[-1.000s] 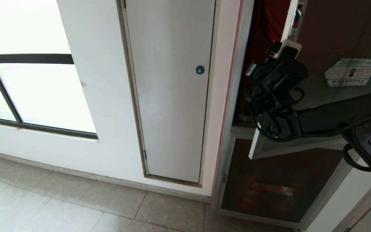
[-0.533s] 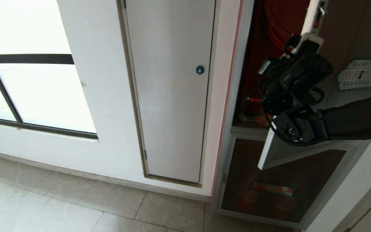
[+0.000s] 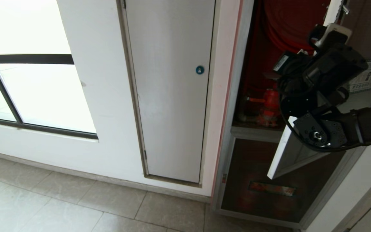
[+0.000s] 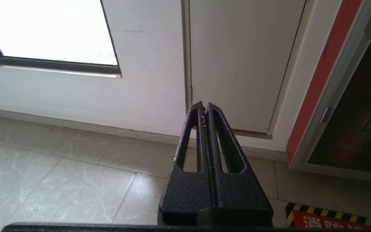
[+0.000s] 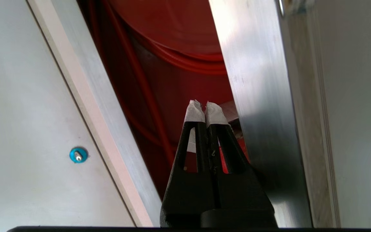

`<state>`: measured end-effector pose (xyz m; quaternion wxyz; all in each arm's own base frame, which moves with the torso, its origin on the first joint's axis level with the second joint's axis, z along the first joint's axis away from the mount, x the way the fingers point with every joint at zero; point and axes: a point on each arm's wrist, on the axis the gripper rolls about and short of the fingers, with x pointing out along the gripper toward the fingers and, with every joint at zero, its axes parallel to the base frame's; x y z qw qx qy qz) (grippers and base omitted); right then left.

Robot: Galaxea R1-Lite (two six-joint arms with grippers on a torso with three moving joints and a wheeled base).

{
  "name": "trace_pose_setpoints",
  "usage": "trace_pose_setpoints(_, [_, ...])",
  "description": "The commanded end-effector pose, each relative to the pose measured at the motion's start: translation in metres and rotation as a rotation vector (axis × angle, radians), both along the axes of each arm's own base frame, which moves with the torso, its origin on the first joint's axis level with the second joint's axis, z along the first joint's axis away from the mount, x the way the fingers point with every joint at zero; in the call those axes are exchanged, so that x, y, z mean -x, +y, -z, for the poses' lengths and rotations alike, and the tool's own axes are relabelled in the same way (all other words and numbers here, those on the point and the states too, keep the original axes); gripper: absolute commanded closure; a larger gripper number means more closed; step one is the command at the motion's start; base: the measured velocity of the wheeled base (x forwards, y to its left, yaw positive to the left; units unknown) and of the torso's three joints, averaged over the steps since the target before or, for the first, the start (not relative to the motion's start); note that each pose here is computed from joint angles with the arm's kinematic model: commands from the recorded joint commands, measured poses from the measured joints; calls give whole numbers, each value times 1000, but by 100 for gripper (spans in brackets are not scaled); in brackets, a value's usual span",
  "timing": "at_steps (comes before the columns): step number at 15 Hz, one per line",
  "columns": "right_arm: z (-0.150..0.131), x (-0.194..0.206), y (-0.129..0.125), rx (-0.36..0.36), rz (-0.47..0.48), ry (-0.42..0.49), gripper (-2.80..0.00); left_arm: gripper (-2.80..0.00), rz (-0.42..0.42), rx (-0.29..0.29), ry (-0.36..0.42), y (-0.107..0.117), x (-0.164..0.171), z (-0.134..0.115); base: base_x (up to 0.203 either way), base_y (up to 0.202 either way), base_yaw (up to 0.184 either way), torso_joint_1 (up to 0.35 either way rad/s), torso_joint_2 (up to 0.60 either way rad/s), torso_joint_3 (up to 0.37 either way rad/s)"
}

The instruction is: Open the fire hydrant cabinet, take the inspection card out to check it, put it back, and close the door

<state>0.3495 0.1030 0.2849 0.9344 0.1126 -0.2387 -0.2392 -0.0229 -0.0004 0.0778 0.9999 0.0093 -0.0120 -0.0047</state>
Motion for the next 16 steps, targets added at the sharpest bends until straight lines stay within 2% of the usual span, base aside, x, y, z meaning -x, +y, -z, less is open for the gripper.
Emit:
trace_pose_setpoints(1, [-11,19,-6,-13,6,-22,0,0,0,0,8,0,-1,2,0,0,0,0,0,0])
trace_pose_setpoints(16, [-24,117,-41,-24,20,-33,0,0,0,0,7,0,-1,2,0,0,0,0,0,0])
